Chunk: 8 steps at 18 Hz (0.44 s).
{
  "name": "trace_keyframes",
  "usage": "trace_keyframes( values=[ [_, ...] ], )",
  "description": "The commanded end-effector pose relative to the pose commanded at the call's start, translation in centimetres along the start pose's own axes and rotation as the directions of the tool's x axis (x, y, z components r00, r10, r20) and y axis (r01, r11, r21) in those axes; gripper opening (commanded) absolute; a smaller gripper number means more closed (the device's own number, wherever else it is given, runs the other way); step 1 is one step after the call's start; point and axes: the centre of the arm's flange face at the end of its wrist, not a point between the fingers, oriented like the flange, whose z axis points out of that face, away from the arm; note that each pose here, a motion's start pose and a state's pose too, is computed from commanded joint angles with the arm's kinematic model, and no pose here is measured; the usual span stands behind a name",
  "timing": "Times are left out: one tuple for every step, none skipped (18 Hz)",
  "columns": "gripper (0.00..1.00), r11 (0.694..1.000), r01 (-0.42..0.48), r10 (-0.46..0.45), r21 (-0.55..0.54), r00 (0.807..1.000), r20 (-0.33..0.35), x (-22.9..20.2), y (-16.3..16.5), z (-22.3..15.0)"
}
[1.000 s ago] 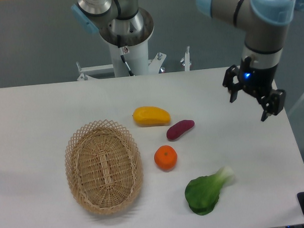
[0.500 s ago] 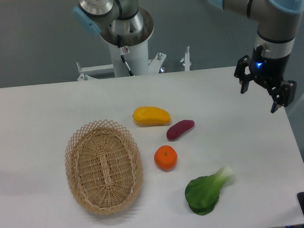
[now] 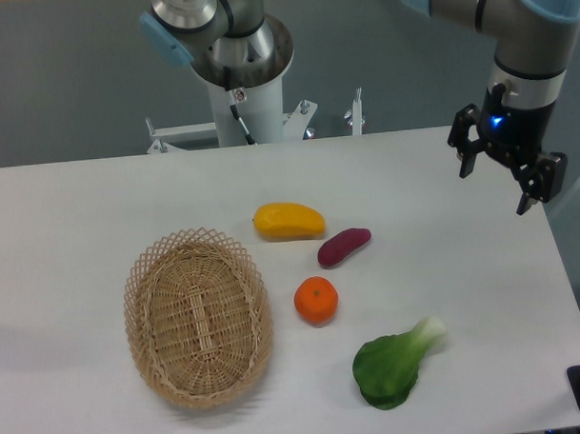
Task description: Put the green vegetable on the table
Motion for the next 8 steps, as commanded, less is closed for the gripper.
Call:
trace_keyframes(
  values=[
    [1.00, 1.000, 0.000, 0.000, 0.002, 1.000, -0.001, 0.01, -0.01, 0.01],
    [1.00, 1.000, 0.001, -0.001, 0.007, 1.000, 0.001, -0.02, 0.02, -0.01],
    [1.00, 1.000, 0.003, -0.003, 0.007, 1.000, 0.001, -0.03, 0.12, -0.02],
    [1.00, 1.000, 0.003, -0.003, 0.007, 1.000, 0.001, -0.03, 0.12, -0.02],
    [1.00, 1.000, 0.003, -0.003, 0.008, 1.000, 0.002, -0.03, 0.11, -0.02],
    [1.00, 1.000, 0.003, -0.003, 0.008, 1.000, 0.002, -0.03, 0.11, -0.02],
    [1.00, 1.000, 0.005, -0.005, 0.009, 1.000, 0.000, 0.00, 0.11, 0.05],
    [1.00, 1.000, 0.005, -0.005, 0.009, 1.000, 0.000, 0.00, 0.11, 0.05]
  ],
)
